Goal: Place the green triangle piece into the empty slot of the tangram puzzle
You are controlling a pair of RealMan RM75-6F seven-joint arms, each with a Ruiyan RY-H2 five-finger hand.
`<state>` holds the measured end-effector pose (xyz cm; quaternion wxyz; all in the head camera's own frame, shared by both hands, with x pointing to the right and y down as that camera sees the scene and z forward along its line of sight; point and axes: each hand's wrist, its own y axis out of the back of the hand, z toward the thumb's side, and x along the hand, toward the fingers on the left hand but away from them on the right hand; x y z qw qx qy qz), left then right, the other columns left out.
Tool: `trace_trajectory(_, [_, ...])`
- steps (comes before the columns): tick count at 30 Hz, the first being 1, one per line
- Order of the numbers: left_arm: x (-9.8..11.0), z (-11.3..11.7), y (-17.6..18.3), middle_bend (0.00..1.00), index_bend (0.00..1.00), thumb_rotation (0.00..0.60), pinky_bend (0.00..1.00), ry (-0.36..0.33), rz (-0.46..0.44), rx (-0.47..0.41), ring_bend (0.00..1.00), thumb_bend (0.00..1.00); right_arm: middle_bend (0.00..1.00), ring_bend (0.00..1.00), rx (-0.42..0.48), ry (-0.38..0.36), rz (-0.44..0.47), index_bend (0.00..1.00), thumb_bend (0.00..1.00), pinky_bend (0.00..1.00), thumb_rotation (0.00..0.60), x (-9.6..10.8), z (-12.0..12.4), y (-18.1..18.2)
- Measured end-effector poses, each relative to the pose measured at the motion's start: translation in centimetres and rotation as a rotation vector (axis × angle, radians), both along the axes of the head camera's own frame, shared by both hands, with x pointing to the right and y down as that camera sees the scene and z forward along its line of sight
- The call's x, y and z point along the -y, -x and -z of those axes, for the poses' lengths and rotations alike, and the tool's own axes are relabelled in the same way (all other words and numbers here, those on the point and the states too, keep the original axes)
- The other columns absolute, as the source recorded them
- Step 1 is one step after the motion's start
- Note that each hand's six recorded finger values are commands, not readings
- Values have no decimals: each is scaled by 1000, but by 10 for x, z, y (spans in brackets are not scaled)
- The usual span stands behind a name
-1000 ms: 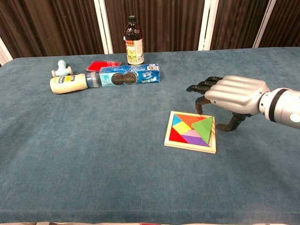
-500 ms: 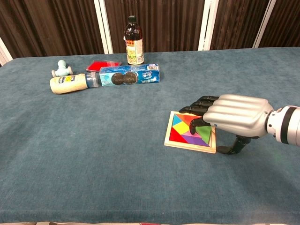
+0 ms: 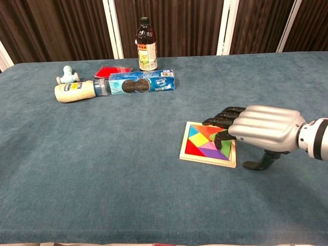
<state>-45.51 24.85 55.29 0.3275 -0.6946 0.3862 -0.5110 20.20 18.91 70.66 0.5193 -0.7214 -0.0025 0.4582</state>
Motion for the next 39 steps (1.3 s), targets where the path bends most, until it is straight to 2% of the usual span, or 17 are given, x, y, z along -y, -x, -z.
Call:
trace_trajectory(7, [0,0,0,0,0,600,18,1,2,0,0,412,0,0,-8,-8,-9,437,457,0,600,1,2,-5])
trace_trajectory(16, [-1,0,0,0,0,600,19,2,2,3,0,412,0,0,31,-44,-74,348,456,0,600,16,11,-10])
trace_trajectory(30, [5,-1,0,0,0,600,18,-1,3,0,0,413,0,0,-42,-9,-129,322,456,0,600,38,-12,-15])
trace_trajectory(39, [1,-1,1,0,0,600,18,-1,5,3,0,412,0,0,-55,18,-134,357,456,0,600,36,-18,-18])
